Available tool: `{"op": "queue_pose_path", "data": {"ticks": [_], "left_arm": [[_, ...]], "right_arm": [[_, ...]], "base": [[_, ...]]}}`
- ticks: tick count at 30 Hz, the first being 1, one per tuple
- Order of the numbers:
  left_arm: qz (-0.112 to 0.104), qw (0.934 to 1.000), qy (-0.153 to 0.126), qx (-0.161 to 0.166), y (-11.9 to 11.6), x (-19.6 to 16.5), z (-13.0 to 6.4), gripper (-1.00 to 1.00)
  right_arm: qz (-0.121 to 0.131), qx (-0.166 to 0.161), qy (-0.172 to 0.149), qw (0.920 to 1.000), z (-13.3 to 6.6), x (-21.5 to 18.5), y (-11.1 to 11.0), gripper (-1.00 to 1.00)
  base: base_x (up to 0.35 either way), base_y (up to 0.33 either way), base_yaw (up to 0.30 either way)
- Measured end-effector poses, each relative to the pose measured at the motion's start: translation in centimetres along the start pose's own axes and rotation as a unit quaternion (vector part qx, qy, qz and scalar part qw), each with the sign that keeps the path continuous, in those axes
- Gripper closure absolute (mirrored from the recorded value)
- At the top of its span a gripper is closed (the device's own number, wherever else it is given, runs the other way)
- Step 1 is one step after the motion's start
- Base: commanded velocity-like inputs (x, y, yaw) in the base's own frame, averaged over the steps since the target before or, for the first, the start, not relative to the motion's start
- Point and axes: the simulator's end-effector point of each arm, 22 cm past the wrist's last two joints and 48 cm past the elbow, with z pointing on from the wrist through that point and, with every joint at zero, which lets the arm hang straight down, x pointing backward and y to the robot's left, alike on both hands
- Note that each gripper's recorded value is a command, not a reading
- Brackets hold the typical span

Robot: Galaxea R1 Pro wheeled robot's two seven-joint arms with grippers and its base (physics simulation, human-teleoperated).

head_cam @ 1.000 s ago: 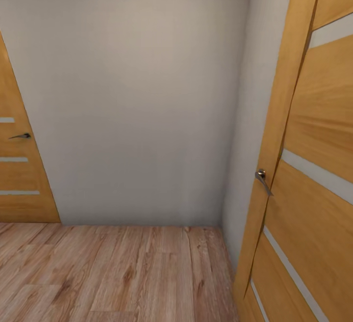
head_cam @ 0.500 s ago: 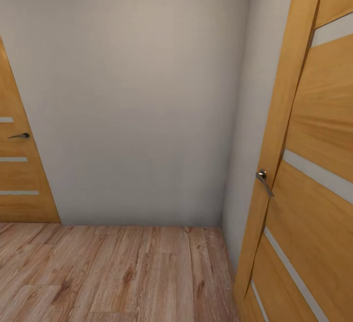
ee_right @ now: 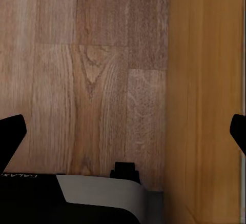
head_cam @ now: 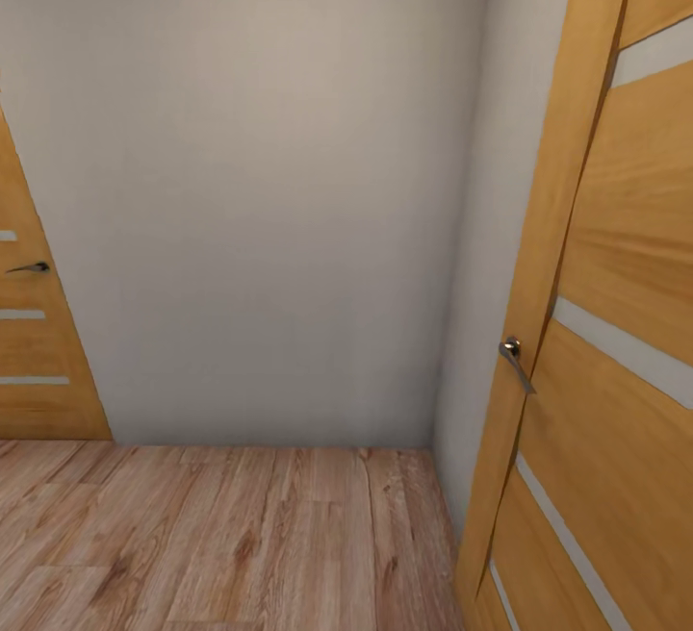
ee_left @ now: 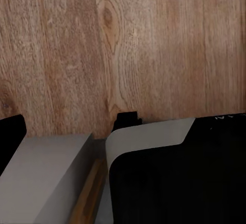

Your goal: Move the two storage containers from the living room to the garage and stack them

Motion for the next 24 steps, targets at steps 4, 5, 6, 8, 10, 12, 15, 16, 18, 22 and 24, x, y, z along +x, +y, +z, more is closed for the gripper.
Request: {"op": "queue_pose_path", "data": {"ticks": [4,5,6,8,10,12,15,16,18,22,24], "left_arm": [[0.0,1.0,0.0,0.0,-0.01,-0.01,0.0,-1.0],[-0.001,1.0,0.0,0.0,-0.02,-0.01,0.0,-1.0],[-0.001,1.0,0.0,0.0,-0.02,-0.01,0.01,-1.0],[-0.001,1.0,0.0,0.001,-0.02,-0.02,0.01,-1.0],[-0.001,1.0,0.0,0.001,-0.02,-0.02,0.01,-1.0],[-0.001,1.0,0.0,0.001,-0.02,-0.03,0.01,-1.0],[-0.001,1.0,0.0,0.0,0.02,-0.02,0.02,-1.0],[-0.001,1.0,0.0,0.0,0.04,-0.01,0.02,-1.0],[-0.001,1.0,0.0,0.0,0.07,-0.02,0.02,-1.0],[0.0,1.0,0.0,0.0,0.09,-0.03,0.02,-1.0],[0.0,1.0,0.0,0.0,0.09,-0.03,0.02,-1.0]], "right_arm": [[0.0,0.0,0.0,1.0,0.0,0.0,0.04,-1.0],[0.0,0.0,0.0,1.0,0.0,0.0,0.04,-1.0],[-0.001,0.0,0.0,1.0,0.01,0.0,0.05,-1.0],[-0.001,-0.001,0.0,1.0,0.02,0.0,0.06,-1.0],[-0.001,-0.001,0.0,1.0,0.02,0.01,0.06,-1.0],[-0.001,-0.001,0.001,1.0,0.02,0.02,0.05,-1.0],[-0.001,-0.001,0.001,1.0,0.02,0.03,0.1,-1.0],[-0.001,-0.001,0.001,1.0,0.03,0.03,0.13,-1.0],[-0.001,-0.001,0.001,1.0,0.03,0.04,0.15,-1.0],[-0.001,-0.002,0.001,1.0,0.03,0.05,0.18,-1.0],[-0.001,-0.002,0.001,1.0,0.02,0.07,0.2,-1.0]], "base": [[0.217,-0.16,0.0],[0.123,-0.063,0.0],[0.079,-0.04,0.0],[0.033,-0.017,0.0],[0.014,-0.007,0.0],[0.007,-0.004,0.0],[0.002,-0.001,0.0],[0.0,0.0,0.0],[0.0,0.0,0.0],[0.0,0.0,0.0],[0.0,0.0,0.0]]}}
